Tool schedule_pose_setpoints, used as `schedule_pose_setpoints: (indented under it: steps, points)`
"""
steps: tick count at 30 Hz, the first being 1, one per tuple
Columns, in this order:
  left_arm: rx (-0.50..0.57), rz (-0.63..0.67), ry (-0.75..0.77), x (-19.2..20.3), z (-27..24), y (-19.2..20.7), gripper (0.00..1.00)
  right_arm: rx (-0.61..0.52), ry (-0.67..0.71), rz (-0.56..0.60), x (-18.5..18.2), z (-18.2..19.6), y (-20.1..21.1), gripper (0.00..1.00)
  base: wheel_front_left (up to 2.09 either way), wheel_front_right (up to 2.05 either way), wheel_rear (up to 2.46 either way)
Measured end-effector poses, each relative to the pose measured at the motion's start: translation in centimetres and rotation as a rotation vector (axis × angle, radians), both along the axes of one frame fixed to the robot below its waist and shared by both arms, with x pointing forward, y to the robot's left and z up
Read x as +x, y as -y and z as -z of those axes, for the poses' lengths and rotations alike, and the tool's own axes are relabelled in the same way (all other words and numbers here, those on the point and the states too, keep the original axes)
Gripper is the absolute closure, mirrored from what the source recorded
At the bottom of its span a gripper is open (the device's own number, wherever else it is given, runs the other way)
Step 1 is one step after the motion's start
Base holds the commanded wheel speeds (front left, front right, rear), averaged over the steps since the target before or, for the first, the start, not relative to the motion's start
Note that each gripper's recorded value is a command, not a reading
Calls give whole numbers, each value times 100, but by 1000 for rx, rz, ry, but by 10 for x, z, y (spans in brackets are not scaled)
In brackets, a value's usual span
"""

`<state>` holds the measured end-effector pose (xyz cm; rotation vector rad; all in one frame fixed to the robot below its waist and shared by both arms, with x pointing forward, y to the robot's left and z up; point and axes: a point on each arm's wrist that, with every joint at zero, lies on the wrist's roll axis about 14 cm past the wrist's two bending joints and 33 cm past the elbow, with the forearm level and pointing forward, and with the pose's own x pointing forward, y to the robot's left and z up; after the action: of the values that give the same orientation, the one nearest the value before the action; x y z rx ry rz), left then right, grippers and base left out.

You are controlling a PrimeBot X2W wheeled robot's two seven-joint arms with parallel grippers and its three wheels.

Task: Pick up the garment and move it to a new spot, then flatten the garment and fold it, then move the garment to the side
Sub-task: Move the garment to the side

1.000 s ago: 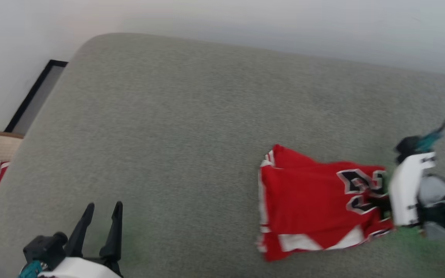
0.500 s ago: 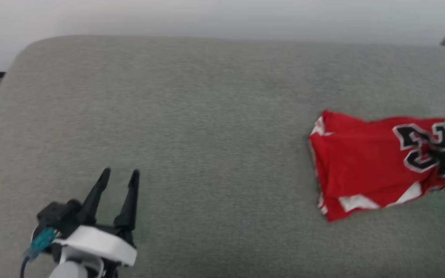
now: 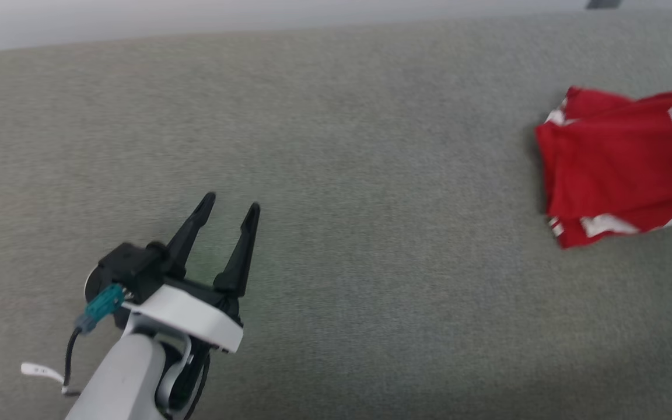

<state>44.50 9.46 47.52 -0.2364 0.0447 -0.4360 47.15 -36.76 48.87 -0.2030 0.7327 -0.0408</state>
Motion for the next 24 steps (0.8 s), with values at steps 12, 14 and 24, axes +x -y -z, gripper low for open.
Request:
schedule_pose_setpoints:
  steps: [12,14,24]
  points:
    - [-16,177,9,32,9,61,0,-230,82,85,4,-22,72,100,0,0,0]
    - [-19,191,10,36,11,66,0,-268,83,92,6,-22,81,100,0,0,0]
    - [-21,225,1,52,21,73,0,-299,31,114,17,22,87,100,0,0,0]
